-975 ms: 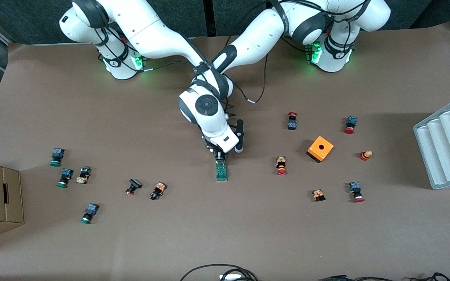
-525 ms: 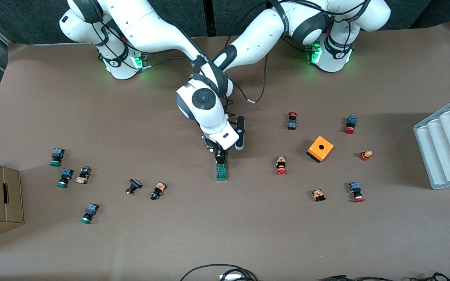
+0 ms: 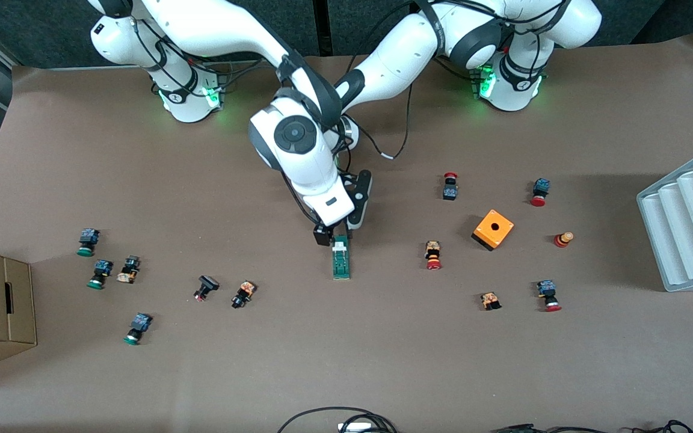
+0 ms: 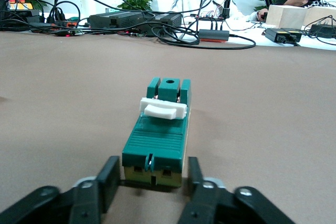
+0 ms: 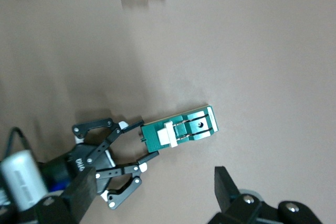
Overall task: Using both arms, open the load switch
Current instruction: 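Open the right gripper and lift it away from the switch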
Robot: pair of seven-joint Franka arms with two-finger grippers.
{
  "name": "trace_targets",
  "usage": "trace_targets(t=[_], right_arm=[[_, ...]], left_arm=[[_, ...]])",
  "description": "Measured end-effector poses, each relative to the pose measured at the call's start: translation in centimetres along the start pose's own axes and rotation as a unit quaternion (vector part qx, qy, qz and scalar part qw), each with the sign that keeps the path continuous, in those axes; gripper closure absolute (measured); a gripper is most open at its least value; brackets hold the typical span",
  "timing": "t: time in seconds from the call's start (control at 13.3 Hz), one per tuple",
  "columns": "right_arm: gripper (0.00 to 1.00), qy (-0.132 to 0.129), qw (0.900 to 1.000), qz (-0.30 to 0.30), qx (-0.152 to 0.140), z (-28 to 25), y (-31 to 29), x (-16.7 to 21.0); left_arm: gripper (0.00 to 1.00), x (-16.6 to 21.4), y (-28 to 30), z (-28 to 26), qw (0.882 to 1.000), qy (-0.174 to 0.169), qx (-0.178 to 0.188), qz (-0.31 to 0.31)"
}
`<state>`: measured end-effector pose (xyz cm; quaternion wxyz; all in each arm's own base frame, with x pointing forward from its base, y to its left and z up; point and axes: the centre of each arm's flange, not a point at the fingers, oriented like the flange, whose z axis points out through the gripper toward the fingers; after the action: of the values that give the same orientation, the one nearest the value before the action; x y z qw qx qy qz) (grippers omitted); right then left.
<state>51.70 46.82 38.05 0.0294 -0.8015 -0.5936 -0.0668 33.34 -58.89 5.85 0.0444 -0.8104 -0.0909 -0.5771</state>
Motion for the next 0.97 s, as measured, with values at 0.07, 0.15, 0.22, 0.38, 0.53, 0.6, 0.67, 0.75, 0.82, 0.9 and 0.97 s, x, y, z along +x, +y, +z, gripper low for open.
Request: trace_targets(t=[0.07, 0.15, 0.22, 0.38, 0.53, 0.6, 0.67, 0.75, 0.82, 0.9, 0.97], right_arm=[[0.0, 0.002, 1.0, 0.01, 0.001, -1.1, 0.0, 0.3], [0.0, 0.003, 1.0, 0.023, 0.001, -2.2, 0.1, 0.5], [0.0, 0.004, 0.999, 0.043, 0.001, -3.2, 0.4, 0.6], [0.0, 0.009, 0.995, 0.096, -0.001, -5.0, 1.2, 0.6], [0.0, 0.017, 0.987, 0.158, -0.003, -6.5, 1.6, 0.6], [0.0, 0.021, 0.983, 0.185, -0.004, -7.2, 1.7, 0.6], [0.0, 0.024, 0.979, 0.204, -0.005, -7.7, 1.8, 0.6], [0.0, 0.026, 0.976, 0.218, -0.004, -8.2, 1.9, 0.4], [0.0, 0.024, 0.972, 0.235, -0.003, -8.5, 2.2, 0.1], [0.0, 0.022, 0.966, 0.258, -0.002, -8.7, 2.5, -0.2], [0.0, 0.02, 0.959, 0.284, -0.001, -8.9, 2.8, -0.6]], left_arm=[[0.26, 0.0, 0.0, 0.0, 1.0, -0.001, 0.0, 0.0], [0.17, 0.0, 0.0, 0.1, 1.0, -0.002, -0.001, 0.0], [0.05, -0.1, -0.1, 0.1, 1.0, -0.003, 0.0, 0.0], [0.0, -0.1, -0.1, 0.1, 1.0, -0.004, 0.0, 0.0], [0.0, -0.1, -0.1, 0.1, 1.0, -0.004, 0.0, 0.0], [0.0, -0.1, -0.1, 0.1, 1.0, -0.004, 0.0, 0.0], [0.0, -0.1, -0.1, 0.1, 1.0, -0.004, 0.0, 0.0], [0.0, -0.1, -0.1, 0.1, 1.0, -0.004, 0.0, 0.0], [0.0, -0.1, -0.1, 0.1, 1.0, -0.004, 0.0, 0.001], [0.0, -0.1, -0.1, 0.1, 1.0, -0.004, 0.0, 0.0], [0.0, -0.1, -0.1, 0.1, 1.0, -0.004, 0.0, 0.002]])
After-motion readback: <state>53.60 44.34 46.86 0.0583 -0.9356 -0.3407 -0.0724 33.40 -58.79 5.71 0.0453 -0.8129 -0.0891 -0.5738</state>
